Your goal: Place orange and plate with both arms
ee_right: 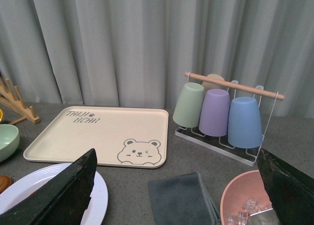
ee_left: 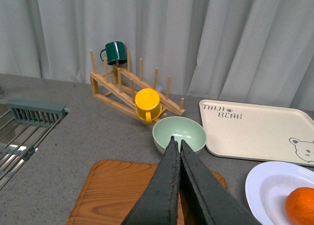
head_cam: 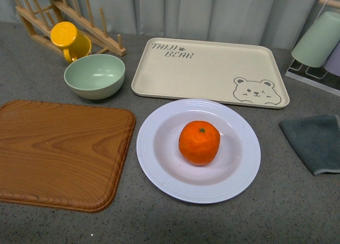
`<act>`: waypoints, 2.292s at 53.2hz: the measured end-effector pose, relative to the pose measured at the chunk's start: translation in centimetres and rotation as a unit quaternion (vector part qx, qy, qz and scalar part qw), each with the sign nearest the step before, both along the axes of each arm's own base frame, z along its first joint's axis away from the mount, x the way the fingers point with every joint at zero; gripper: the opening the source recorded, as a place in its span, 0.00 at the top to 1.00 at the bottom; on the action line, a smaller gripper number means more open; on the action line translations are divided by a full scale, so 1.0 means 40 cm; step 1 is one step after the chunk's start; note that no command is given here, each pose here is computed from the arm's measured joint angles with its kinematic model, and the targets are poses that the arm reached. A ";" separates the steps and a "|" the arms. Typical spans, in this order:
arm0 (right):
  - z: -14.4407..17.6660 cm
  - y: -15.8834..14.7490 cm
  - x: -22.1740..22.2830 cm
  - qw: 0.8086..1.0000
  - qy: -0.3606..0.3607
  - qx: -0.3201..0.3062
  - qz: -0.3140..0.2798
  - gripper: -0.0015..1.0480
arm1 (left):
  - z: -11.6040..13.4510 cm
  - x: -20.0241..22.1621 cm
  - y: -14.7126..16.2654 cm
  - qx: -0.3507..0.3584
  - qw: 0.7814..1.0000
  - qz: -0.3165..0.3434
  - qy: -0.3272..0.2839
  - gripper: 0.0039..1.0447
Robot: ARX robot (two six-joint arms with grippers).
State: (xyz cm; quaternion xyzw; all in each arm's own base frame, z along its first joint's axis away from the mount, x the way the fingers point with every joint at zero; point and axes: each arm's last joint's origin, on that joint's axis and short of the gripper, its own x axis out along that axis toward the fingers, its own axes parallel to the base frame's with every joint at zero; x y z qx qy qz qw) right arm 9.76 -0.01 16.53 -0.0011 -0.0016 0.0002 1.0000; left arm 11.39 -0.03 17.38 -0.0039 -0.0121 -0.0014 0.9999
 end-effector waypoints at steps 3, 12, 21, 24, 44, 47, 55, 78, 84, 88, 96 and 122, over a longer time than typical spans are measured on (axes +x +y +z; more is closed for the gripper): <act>0.000 0.000 0.000 1.000 0.000 0.000 0.000 0.09 | 0.000 -0.003 0.000 0.000 1.000 0.000 0.000 0.96; 0.000 0.000 0.000 1.000 0.000 0.000 0.000 0.09 | -0.001 -0.010 0.000 0.000 1.000 0.000 0.000 0.96; 0.000 0.000 0.000 1.000 0.000 0.000 0.000 0.09 | -0.005 -0.024 0.000 0.000 1.000 0.001 0.004 0.96; 0.000 0.000 0.000 1.000 0.000 0.000 0.000 0.09 | -0.013 -0.035 0.000 0.000 1.000 0.000 0.017 0.96; 0.000 0.000 0.000 1.000 0.000 0.000 0.000 0.09 | -0.009 -0.043 0.000 0.000 1.000 0.000 0.004 0.96; 0.000 0.000 0.000 1.000 0.000 0.000 0.000 0.09 | -0.009 -0.043 0.000 0.000 1.000 0.000 0.004 0.96; -0.002 0.000 0.000 0.999 0.036 0.001 -0.015 0.09 | -0.009 -0.043 0.000 0.000 1.000 0.000 0.004 0.96; -0.021 -0.026 0.135 0.967 0.215 0.108 0.087 0.09 | -0.009 -0.043 0.000 0.000 1.000 0.000 0.004 0.91; -0.052 -0.044 0.202 0.935 0.285 0.184 0.100 0.09 | -0.009 -0.043 0.000 0.000 1.000 0.000 0.004 0.70; -0.080 -0.050 0.251 0.913 0.325 0.225 0.105 0.09 | -0.009 -0.043 0.000 0.000 1.000 0.000 0.004 0.55; -0.147 -0.050 0.336 0.868 0.393 0.281 0.112 0.09 | -0.009 -0.043 0.000 0.000 1.000 0.000 0.004 0.24; -0.339 0.022 0.522 0.768 0.475 0.402 0.153 0.09 | -0.009 -0.043 0.000 0.001 1.000 0.000 0.004 0.06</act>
